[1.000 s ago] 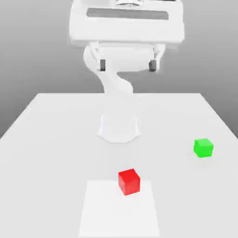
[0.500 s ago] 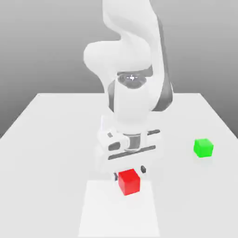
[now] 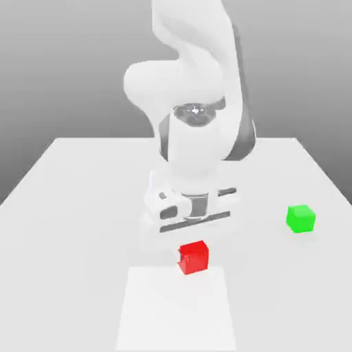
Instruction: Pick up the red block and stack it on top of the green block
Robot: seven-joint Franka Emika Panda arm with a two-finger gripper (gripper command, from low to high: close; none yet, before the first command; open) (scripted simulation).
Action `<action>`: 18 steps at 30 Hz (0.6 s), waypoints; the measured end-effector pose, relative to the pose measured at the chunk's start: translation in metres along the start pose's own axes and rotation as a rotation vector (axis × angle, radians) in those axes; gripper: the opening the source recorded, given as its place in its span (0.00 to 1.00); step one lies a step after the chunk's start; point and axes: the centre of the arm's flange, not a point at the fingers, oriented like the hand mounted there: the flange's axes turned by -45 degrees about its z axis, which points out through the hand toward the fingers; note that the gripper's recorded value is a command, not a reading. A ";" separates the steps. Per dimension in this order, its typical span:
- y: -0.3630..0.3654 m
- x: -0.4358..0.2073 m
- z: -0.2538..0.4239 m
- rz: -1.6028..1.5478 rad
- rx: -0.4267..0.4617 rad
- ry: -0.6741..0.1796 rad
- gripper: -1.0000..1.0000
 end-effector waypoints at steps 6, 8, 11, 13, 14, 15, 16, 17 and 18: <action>-0.093 0.018 -0.016 -0.462 0.003 0.003 0.00; -0.129 0.017 -0.020 -0.636 0.004 0.003 0.00; -0.182 0.010 -0.025 -0.897 0.005 0.003 0.00; -0.217 0.000 -0.029 -1.071 0.004 0.003 0.00; -0.234 -0.006 -0.031 -1.159 0.004 0.003 0.00; -0.251 -0.014 -0.032 -1.246 0.004 0.002 0.00; -0.267 -0.022 -0.034 -1.333 0.003 0.002 0.00; -0.283 -0.031 -0.036 -1.420 0.003 0.001 0.00; -0.298 -0.040 -0.037 -1.507 0.002 0.001 0.00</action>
